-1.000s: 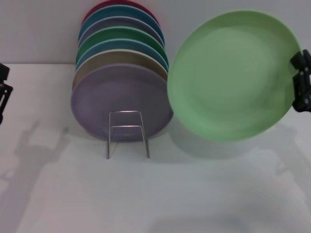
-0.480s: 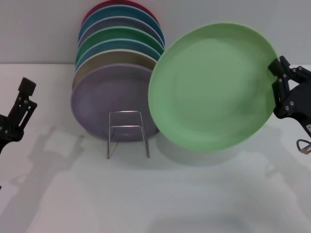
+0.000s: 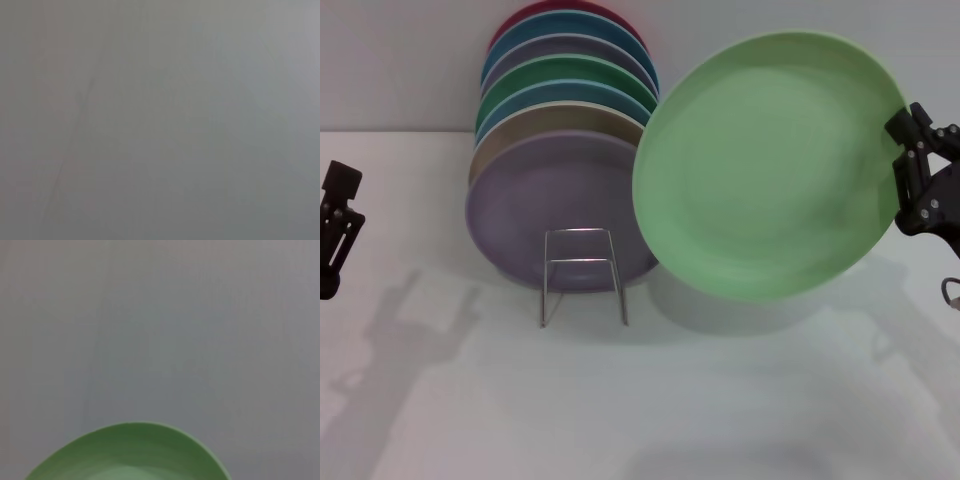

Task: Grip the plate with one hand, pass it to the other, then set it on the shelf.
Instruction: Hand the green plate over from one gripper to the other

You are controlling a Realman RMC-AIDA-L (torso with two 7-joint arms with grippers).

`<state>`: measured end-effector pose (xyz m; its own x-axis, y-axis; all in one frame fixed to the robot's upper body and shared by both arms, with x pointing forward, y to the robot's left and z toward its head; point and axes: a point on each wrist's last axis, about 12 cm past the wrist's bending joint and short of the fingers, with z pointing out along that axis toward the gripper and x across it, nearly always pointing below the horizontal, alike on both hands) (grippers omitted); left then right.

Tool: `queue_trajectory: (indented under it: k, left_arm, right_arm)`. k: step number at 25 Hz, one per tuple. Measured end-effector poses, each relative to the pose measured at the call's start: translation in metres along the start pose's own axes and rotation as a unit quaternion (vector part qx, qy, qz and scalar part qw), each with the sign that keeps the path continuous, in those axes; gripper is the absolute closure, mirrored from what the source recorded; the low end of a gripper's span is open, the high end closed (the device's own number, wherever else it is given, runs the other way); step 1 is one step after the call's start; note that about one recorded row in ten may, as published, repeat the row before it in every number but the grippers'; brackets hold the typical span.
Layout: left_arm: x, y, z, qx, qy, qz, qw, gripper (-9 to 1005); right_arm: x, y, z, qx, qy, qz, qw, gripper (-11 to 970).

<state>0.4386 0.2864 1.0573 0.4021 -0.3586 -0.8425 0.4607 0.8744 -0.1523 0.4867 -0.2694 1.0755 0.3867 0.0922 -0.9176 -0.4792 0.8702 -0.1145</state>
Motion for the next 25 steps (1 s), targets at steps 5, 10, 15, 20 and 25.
queue_trajectory:
  k: [5, 10, 15, 20, 25]
  left_arm:
    - [0.001, -0.006, -0.002, 0.023, 0.002, -0.008, 1.000, 166]
    - [-0.002, -0.013, -0.008, 0.039, -0.002, -0.016, 0.999, 166]
    - [-0.002, -0.014, -0.013, 0.052, 0.009, -0.045, 0.998, 166]
    - [-0.001, -0.015, -0.014, 0.062, 0.019, -0.061, 0.996, 166]
    - [0.002, -0.020, -0.015, 0.071, 0.029, -0.068, 0.995, 166]
  right_arm:
    - [0.002, 0.005, 0.004, -0.013, -0.001, -0.067, 0.998, 936]
    - [0.003, 0.010, 0.002, -0.021, -0.003, -0.085, 0.996, 937]
    - [0.005, 0.009, -0.004, -0.034, -0.001, -0.087, 0.996, 937]
    - [0.006, 0.009, -0.004, -0.048, 0.002, -0.097, 0.994, 937]
    - [0.006, 0.022, -0.008, -0.044, -0.012, -0.145, 0.988, 938]
